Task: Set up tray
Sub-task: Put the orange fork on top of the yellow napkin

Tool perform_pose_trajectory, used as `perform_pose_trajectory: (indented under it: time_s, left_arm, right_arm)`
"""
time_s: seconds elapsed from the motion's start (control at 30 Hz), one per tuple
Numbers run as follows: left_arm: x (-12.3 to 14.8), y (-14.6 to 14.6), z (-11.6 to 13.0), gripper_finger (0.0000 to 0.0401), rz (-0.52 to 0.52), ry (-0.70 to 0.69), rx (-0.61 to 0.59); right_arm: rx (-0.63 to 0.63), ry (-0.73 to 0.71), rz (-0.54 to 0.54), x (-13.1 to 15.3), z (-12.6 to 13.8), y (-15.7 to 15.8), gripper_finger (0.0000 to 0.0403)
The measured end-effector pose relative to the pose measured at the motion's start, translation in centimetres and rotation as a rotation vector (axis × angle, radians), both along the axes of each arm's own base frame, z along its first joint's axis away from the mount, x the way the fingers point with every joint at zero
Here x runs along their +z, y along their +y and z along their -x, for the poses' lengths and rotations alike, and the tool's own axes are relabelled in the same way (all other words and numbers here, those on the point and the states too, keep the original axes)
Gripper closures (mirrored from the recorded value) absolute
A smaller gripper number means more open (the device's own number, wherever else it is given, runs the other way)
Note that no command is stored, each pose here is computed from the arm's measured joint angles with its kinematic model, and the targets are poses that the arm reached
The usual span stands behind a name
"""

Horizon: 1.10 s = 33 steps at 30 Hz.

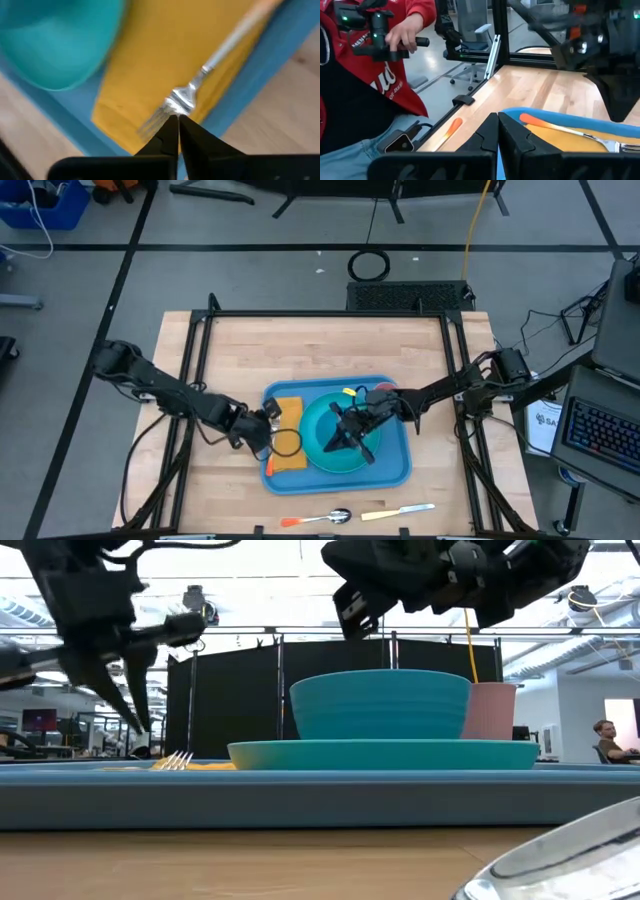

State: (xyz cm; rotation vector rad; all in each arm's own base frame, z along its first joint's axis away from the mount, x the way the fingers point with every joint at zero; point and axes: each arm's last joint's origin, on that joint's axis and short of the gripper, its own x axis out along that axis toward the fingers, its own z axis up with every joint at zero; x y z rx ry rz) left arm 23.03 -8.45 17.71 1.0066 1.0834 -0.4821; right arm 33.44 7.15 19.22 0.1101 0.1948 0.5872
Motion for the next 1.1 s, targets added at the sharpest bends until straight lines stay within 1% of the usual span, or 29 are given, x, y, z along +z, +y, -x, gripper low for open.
perform_pose_trajectory:
  time_s: [0.1,0.27,0.33,0.4,0.5,0.57,0.67,0.8,1.0,1.1]
  left_arm:
    - [-0.9,-0.1,-0.3,0.0342,-0.046,0.035,-0.039]
    - [-1.3,-0.4,-0.4,0.0283,-0.068,0.042,-0.063]
    - [-1.3,-0.6,-0.5,0.0268,-0.074,0.034,-0.091]
    - [-1.2,-1.0,-0.5,0.0259,-0.086,0.023,-0.144]
    - [-1.2,-1.5,-0.3,0.0259,-0.094,0.029,-0.212]
    - [-1.2,-1.6,-0.3,0.0264,-0.084,0.033,-0.229]
    - [-1.1,-1.7,-0.5,0.0275,-0.071,0.012,-0.227]
    - [-1.2,-1.6,-0.7,0.0289,-0.017,0.01,-0.208]
    - [-2.2,-1.5,-1.1,0.0303,-0.015,0.05,-0.208]
    - [-3.1,-1.5,-1.1,0.0304,-0.047,0.094,-0.219]
  right_arm:
    - [0.003,-0.003,0.0,0.0,0.0,0.1,0.0403]
    - [0.003,-0.006,0.003,0.0,0.0,0.0,0.0403]
    - [0.002,-0.001,0.006,0.0,0.0,0.0,0.0403]
    - [0.002,-0.001,0.006,0.0,0.0,0.0,0.0403]
    - [0.002,-0.001,0.006,0.0,0.0,0.0,0.0403]
    - [0.002,-0.001,0.006,0.0,0.0,0.0,0.0403]
    - [0.002,-0.001,0.006,0.0,0.0,0.0,0.0403]
    - [0.001,0.001,0.003,0.0,0.0,0.0,0.0403]
    - [0.001,0.0,0.001,0.0,0.0,0.0,0.0403]
    - [-0.001,-0.002,0.0,-0.3,0.3,0.0,0.0403]
